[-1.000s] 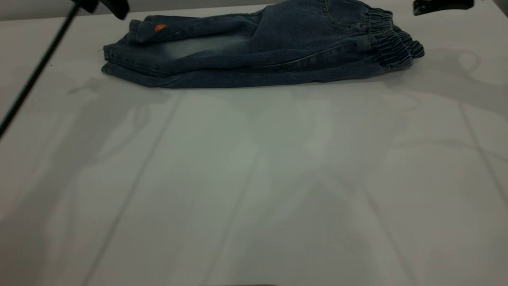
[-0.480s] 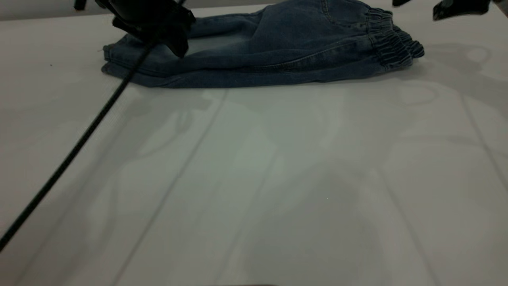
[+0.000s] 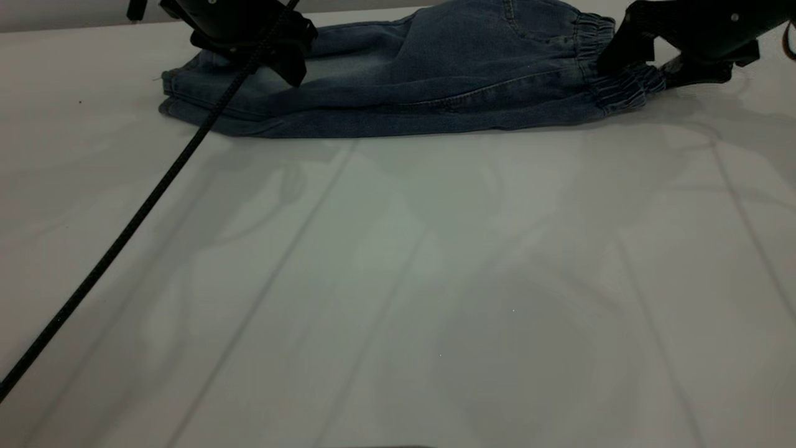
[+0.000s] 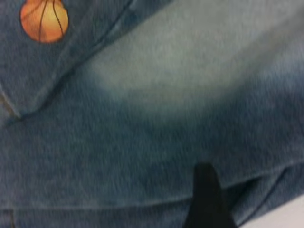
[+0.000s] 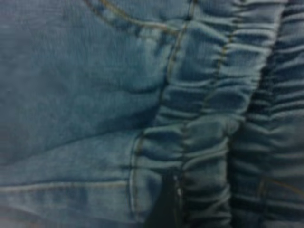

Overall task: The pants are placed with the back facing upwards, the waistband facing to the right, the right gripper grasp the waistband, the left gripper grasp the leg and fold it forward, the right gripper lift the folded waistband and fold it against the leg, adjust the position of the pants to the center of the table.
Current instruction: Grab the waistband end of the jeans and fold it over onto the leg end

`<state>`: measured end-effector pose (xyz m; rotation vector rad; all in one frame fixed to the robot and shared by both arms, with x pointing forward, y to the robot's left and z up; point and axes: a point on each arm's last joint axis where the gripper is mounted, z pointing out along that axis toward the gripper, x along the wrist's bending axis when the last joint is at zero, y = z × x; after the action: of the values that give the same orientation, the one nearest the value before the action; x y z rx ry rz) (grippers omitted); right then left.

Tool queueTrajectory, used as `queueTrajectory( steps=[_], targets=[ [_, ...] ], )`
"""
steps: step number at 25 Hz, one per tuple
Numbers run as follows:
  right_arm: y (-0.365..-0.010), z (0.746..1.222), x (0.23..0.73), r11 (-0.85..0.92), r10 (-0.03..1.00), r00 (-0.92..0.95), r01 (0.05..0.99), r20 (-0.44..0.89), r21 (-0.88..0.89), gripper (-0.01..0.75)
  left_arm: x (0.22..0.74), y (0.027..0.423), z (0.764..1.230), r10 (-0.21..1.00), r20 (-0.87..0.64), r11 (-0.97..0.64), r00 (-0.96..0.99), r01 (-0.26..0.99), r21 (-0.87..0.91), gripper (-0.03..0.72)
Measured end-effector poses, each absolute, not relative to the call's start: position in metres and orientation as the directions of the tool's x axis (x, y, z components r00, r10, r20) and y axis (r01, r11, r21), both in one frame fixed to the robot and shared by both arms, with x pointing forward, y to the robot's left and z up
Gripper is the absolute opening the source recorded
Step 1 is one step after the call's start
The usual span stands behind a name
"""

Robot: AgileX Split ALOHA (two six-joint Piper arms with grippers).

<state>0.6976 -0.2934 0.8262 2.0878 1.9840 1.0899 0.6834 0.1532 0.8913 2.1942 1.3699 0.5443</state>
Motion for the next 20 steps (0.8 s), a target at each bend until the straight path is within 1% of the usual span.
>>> queueTrajectory(
  steps=[5, 8, 10, 14, 16, 20],
  targets=[
    [-0.286, 0.828, 0.694, -0.157, 0.850, -0.124, 0.869, 0.512, 0.470, 0.602, 0.686, 0.152, 0.880, 0.907, 0.074, -0.371, 0.414, 0.704, 0.606, 0.443],
    [-0.283, 0.829, 0.693, -0.161, 0.828, -0.136, 0.871, 0.543, 0.464, 0.575, 0.687, 0.152, 0.868, 0.908, 0.070, -0.369, 0.412, 0.713, 0.596, 0.443],
    [-0.283, 0.830, 0.693, -0.167, 0.822, -0.135, 0.872, 0.553, 0.461, 0.533, 0.688, 0.152, 0.860, 0.909, 0.068, -0.368, 0.411, 0.717, 0.591, 0.443],
    [-0.280, 0.832, 0.692, -0.165, 0.801, -0.148, 0.877, 0.580, 0.452, 0.426, 0.691, 0.151, 0.846, 0.909, 0.067, -0.371, 0.411, 0.725, 0.580, 0.443],
    [-0.278, 0.833, 0.691, -0.153, 0.786, -0.167, 0.880, 0.596, 0.449, 0.387, 0.694, 0.150, 0.840, 0.909, 0.066, -0.372, 0.412, 0.728, 0.576, 0.443],
    [-0.275, 0.835, 0.690, -0.128, 0.762, -0.205, 0.882, 0.614, 0.454, 0.360, 0.700, 0.148, 0.837, 0.909, 0.067, -0.370, 0.411, 0.723, 0.583, 0.443]
  ],
)
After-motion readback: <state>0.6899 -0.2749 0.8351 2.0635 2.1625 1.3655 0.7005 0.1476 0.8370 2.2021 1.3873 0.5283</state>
